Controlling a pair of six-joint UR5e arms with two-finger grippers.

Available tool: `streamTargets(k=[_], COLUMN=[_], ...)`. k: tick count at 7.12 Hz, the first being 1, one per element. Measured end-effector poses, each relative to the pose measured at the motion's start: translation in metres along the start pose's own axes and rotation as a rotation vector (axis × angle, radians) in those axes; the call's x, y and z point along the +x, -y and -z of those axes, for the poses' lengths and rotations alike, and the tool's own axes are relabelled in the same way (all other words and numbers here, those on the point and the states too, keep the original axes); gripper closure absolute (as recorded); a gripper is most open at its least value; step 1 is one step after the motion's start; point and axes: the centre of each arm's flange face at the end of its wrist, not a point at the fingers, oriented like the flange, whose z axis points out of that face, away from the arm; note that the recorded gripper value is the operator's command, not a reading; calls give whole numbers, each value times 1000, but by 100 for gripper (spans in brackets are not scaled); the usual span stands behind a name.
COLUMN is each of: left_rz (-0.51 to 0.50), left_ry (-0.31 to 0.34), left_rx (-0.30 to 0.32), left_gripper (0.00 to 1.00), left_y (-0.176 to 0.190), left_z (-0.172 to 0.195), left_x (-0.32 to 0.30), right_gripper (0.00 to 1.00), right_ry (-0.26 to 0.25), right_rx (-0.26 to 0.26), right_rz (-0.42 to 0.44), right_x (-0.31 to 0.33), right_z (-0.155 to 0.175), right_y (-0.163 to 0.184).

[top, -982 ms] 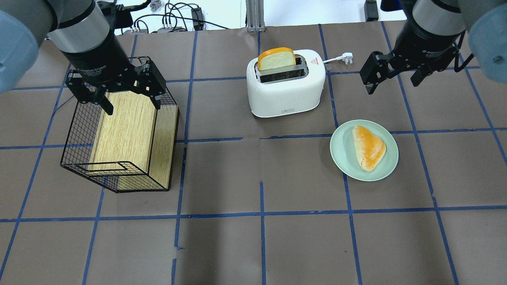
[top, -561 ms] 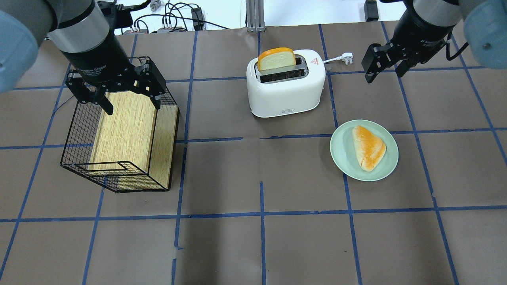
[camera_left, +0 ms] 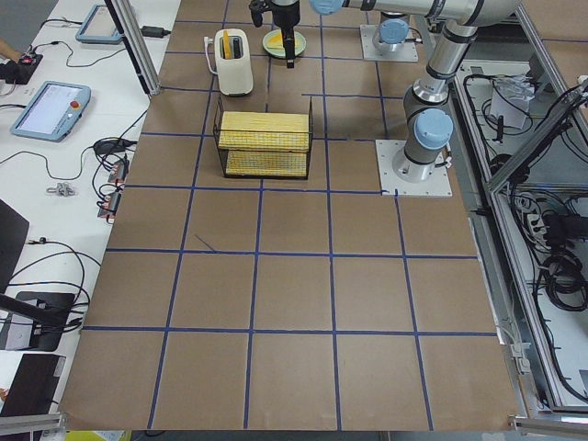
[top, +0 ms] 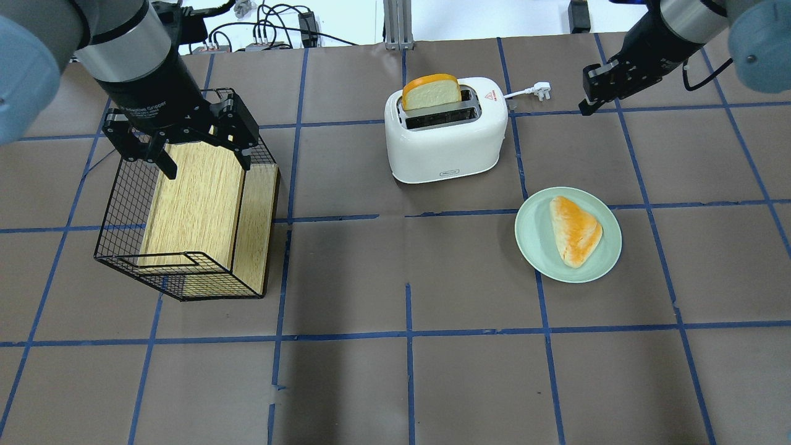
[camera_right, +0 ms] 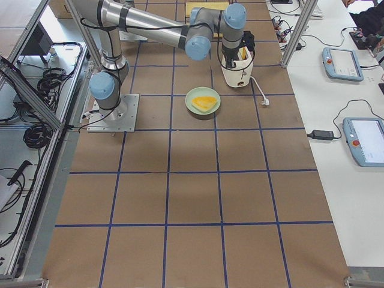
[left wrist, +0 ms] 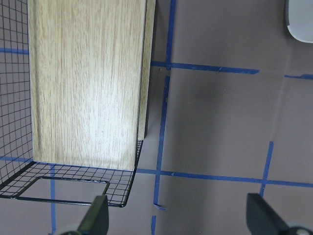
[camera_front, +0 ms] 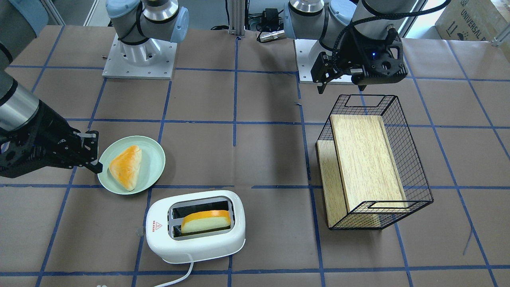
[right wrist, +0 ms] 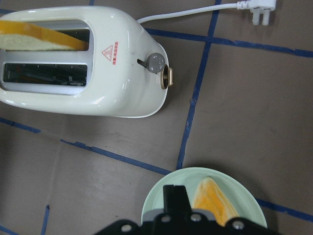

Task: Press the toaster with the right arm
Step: 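Move the right gripper toward the toaster's side lever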

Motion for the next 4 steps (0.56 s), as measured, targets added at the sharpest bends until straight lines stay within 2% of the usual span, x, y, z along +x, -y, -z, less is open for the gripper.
streamTargets(k=[2, 4], left_rz=[0, 0], left_ry=[0, 0], left_rx=[-1, -1], left_gripper=[0, 0], left_y=[0, 0], left_z=[0, 0], left_x=[0, 0], right_gripper=[96, 96], right_ry=[66, 140], right_rx=[28, 24], right_rz=[1, -11], right_x=[12, 24], right_z=[-15, -40], right_y=[33, 59])
